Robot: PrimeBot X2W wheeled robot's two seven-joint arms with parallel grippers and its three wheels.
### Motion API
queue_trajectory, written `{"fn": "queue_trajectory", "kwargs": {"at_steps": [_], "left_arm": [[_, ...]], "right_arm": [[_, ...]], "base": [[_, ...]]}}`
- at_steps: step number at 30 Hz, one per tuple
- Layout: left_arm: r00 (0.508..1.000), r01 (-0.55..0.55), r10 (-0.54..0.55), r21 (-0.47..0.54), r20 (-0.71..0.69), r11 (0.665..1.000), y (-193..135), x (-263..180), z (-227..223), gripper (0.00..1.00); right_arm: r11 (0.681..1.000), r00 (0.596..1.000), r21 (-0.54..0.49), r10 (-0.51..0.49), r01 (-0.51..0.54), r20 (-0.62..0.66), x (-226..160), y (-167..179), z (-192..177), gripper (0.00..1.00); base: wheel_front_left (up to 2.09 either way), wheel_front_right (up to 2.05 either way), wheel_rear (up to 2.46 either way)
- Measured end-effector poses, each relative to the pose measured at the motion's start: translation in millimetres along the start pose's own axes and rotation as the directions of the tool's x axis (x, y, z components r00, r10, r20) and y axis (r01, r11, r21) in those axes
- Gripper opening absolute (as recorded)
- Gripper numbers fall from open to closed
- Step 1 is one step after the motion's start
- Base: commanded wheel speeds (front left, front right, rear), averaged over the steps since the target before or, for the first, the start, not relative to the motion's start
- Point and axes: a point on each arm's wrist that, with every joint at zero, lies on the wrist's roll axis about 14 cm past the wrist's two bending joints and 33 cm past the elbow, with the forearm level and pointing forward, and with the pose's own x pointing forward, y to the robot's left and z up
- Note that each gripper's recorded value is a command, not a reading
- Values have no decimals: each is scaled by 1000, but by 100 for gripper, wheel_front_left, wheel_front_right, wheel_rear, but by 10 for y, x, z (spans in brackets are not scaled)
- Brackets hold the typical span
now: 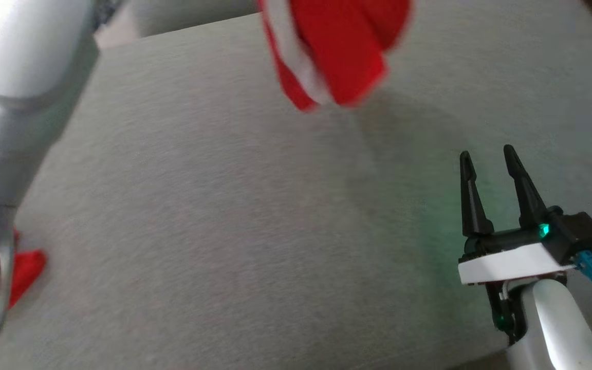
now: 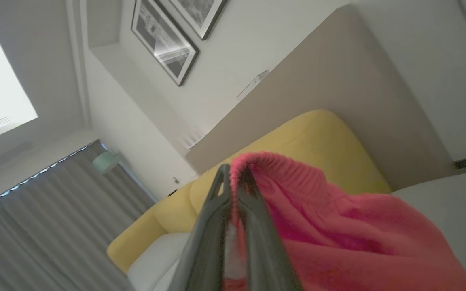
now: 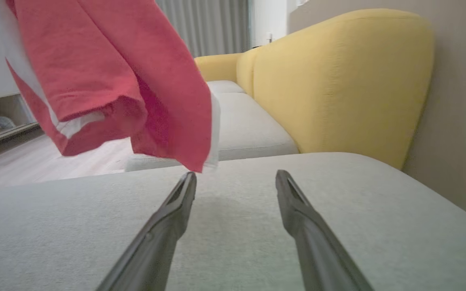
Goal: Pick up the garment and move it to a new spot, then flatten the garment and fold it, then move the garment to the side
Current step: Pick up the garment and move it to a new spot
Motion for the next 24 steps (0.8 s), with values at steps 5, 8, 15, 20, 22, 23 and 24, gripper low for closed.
{"fn": "queue_trajectory", "kwargs": {"at_steps": [5, 8, 15, 20, 22, 23, 24], "left_arm": [[987, 158, -155, -113, 38, 981, -708, 76, -96, 0], [956, 271, -290, -261, -37, 927, -1465, -216, -619, 0], [855, 118, -429, -694, -293, 710, -2899, -1780, -1577, 100], [863, -204, -231, -727, -450, 656, -2742, -2147, -1739, 100], [853, -356, -83, -690, -516, 631, -2445, -2191, -1765, 100], [845, -422, 3, -665, -534, 616, -2259, -2212, -1737, 100], [831, -482, 86, -635, -549, 604, -2077, -2262, -1699, 100]], "right_arm": [[999, 999, -3, -53, 53, 12, -119, -166, 63, 100], [998, 998, -6, -67, 67, -2, -147, -205, 19, 100], [999, 997, 14, -40, 41, -63, -144, -94, -203, 100], [1000, 995, 25, 15, -12, -97, -103, 88, -330, 100], [999, 994, 29, 43, -40, -99, -91, 181, -345, 100], [998, 993, 34, 58, -55, -104, -95, 235, -366, 100], [997, 991, 37, 73, -69, -111, -102, 282, -390, 100]], "base": [[0, 0, 0], [0, 0, 0], [0, 0, 0], [0, 0, 0], [0, 0, 0], [0, 0, 0], [0, 0, 0]]}}
